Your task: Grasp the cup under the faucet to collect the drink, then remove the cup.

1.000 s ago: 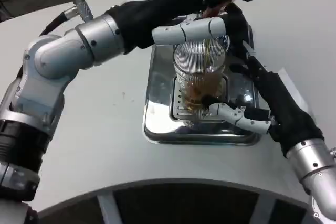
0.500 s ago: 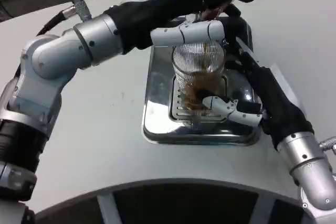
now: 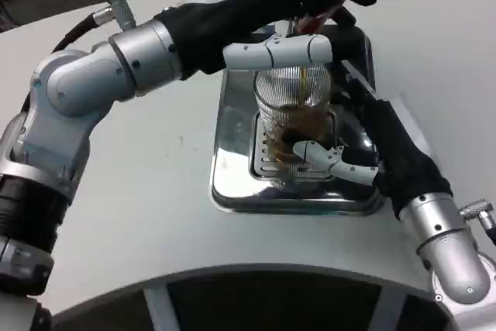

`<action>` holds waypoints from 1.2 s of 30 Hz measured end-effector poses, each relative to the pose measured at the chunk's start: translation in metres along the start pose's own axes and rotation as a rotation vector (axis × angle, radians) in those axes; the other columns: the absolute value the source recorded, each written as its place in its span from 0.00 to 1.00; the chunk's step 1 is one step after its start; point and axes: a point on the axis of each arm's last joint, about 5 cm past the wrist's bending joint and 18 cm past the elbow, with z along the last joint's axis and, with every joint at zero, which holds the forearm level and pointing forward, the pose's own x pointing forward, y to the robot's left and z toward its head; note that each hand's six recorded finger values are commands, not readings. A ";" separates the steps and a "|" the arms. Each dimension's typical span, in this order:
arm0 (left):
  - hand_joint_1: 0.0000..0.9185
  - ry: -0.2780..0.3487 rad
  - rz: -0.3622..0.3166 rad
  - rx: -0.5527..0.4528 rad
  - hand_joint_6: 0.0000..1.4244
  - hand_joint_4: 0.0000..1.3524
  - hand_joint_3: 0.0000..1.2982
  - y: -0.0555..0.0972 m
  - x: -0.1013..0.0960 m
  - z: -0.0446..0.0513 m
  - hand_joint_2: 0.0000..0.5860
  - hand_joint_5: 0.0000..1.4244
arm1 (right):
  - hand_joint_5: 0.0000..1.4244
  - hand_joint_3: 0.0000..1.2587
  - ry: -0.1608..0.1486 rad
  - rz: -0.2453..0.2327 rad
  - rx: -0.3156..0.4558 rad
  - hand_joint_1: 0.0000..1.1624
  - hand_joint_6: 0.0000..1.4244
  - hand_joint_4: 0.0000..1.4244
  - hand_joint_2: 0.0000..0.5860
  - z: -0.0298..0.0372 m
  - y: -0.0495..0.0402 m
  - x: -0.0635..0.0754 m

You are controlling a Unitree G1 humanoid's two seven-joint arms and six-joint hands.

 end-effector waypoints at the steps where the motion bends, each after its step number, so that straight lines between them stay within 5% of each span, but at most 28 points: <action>1: 0.00 -0.001 0.000 0.001 0.10 0.09 0.12 0.000 0.000 0.0001 0.24 0.15 | 0.12 0.06 0.001 0.000 0.001 0.64 0.07 0.06 0.37 -0.0002 0.0003 0.000; 36: 0.00 -0.008 -0.005 0.026 0.10 0.09 0.12 0.003 0.000 -0.0009 0.23 0.15 | 0.10 0.02 0.024 0.013 0.051 0.64 0.04 0.03 0.37 -0.0027 0.0082 0.020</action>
